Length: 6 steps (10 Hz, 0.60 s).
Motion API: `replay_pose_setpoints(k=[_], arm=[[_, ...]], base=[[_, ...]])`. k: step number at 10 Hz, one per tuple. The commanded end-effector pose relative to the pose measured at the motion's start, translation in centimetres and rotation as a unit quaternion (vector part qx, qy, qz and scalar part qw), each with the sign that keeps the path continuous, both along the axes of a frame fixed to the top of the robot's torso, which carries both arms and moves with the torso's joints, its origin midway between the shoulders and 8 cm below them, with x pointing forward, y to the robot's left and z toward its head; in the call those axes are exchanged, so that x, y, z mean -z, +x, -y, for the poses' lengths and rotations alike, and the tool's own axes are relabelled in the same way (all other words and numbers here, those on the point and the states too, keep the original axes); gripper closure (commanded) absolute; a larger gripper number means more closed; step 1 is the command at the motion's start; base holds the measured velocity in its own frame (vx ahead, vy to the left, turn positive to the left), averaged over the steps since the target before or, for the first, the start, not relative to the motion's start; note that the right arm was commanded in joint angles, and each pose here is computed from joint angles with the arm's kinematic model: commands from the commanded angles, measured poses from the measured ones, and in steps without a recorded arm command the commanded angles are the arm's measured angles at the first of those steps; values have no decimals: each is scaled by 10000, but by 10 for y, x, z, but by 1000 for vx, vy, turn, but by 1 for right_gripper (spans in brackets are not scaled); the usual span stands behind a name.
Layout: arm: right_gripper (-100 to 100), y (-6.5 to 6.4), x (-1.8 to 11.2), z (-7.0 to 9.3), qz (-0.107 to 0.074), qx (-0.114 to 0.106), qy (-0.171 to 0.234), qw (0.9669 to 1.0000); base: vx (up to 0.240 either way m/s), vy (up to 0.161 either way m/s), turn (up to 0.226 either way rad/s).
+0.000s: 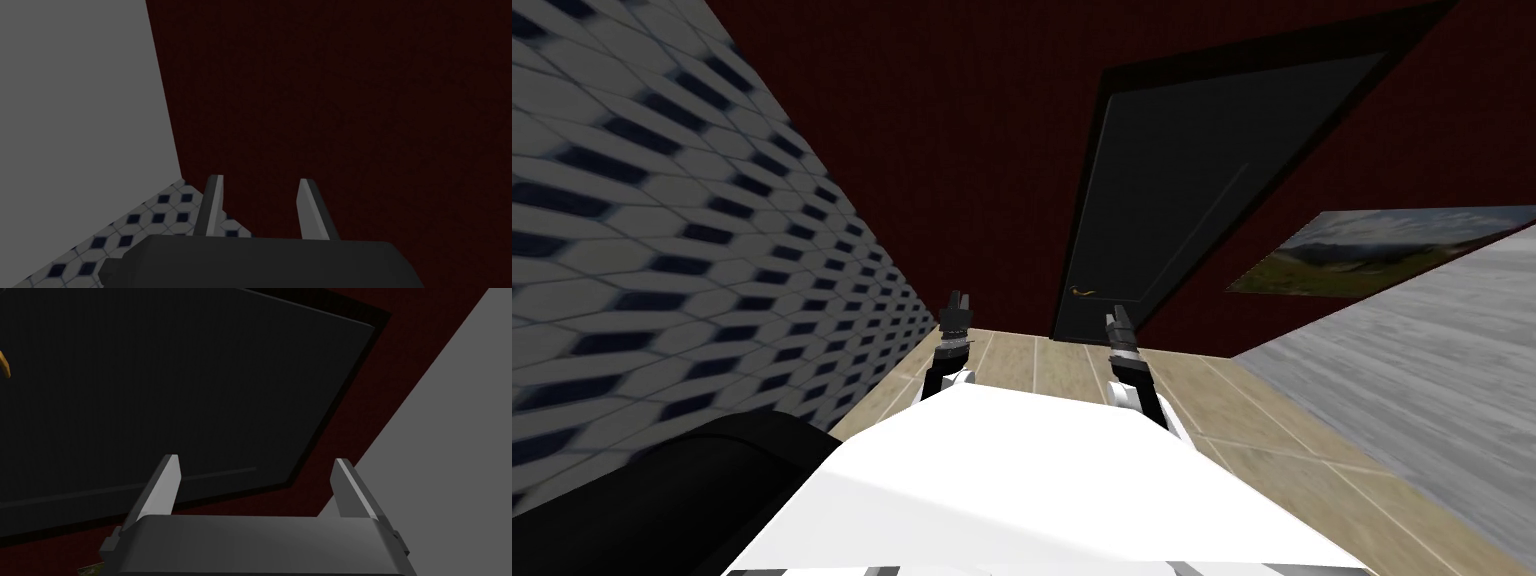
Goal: Pull the door open
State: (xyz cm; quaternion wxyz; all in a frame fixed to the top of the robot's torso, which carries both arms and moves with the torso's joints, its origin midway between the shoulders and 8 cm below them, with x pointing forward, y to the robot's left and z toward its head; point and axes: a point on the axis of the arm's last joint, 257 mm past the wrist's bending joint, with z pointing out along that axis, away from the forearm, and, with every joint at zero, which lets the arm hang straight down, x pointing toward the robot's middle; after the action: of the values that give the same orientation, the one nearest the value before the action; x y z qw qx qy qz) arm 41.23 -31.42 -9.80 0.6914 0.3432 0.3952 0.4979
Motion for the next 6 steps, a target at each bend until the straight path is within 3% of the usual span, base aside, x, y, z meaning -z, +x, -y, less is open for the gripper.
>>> replay_pose_setpoints(k=[1, 6], arm=[[-100, 5, 16, 4, -135, -8, 51, 9999], [-100, 17, 59, 16, -496, -1, 188, 9986]], base=[[104, -41, 73], [75, -32, 62]])
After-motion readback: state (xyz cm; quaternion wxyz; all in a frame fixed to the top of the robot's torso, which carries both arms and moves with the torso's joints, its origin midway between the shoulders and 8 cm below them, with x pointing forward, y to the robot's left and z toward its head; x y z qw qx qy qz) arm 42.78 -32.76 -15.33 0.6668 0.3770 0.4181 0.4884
